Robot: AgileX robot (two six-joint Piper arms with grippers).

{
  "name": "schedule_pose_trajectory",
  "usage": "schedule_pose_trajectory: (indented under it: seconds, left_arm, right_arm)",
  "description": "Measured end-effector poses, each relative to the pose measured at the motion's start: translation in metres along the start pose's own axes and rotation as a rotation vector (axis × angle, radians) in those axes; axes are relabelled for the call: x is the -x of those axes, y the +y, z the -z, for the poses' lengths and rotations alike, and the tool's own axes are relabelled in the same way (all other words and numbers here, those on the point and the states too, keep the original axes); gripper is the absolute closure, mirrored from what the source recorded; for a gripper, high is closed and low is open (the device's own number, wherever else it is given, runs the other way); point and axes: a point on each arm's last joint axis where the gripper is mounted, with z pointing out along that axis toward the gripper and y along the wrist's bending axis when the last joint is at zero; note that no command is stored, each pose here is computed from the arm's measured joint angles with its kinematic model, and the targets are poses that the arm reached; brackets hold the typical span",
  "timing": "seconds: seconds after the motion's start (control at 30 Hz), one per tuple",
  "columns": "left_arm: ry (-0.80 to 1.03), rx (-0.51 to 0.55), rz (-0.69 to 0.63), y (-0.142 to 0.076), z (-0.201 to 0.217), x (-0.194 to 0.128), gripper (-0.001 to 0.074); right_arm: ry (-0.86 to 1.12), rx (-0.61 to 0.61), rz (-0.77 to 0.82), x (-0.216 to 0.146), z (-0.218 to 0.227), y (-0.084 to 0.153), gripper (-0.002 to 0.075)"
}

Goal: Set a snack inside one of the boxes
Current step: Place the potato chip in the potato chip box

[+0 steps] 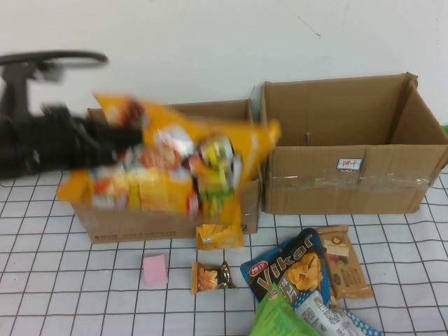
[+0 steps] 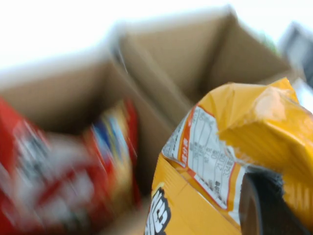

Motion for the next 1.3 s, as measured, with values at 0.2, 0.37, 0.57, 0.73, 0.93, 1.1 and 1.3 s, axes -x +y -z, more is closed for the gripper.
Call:
schedule_pose_trajectory:
  seconds: [0.2, 0.37, 0.57, 0.73, 0.93, 1.1, 1.3]
  left_arm:
    - [-0.245, 0.163, -0.089, 0.0, 0.017, 0.027, 0.0703]
    - [-0.235, 0.275, -0.132, 0.023, 0.006, 0.031, 0.0703]
    - [-0.18, 0.263, -0.095, 0.061, -0.033, 0.032, 0.0703]
    - [-0.125, 0.192, -0.051, 0.09, -0.069, 0.02, 0.0703]
    - [-0.052, 0.201, 0.015, 0.12, -0.099, -0.006, 0.0506]
    - [0.0, 0.281, 0.108, 0.14, -0.11, -0.027, 0.0223]
    - [-0.028, 0.278, 0.097, 0.134, -0.104, -0.017, 0.018]
  right_arm:
    - [0.0, 0.0, 0.0, 0.0, 0.0, 0.0, 0.0727]
    - [0.0, 0.0, 0.0, 0.0, 0.0, 0.0, 0.0727]
    - [0.0, 0.0, 0.0, 0.0, 0.0, 0.0, 0.0727]
    - [0.0, 0.0, 0.0, 0.0, 0.0, 0.0, 0.0727]
    - [0.0, 0.0, 0.0, 0.0, 0.0, 0.0, 0.0727]
    - [0.0, 0.0, 0.0, 0.0, 0.0, 0.0, 0.0727]
    - [0.0, 0.0, 0.0, 0.0, 0.0, 0.0, 0.0727]
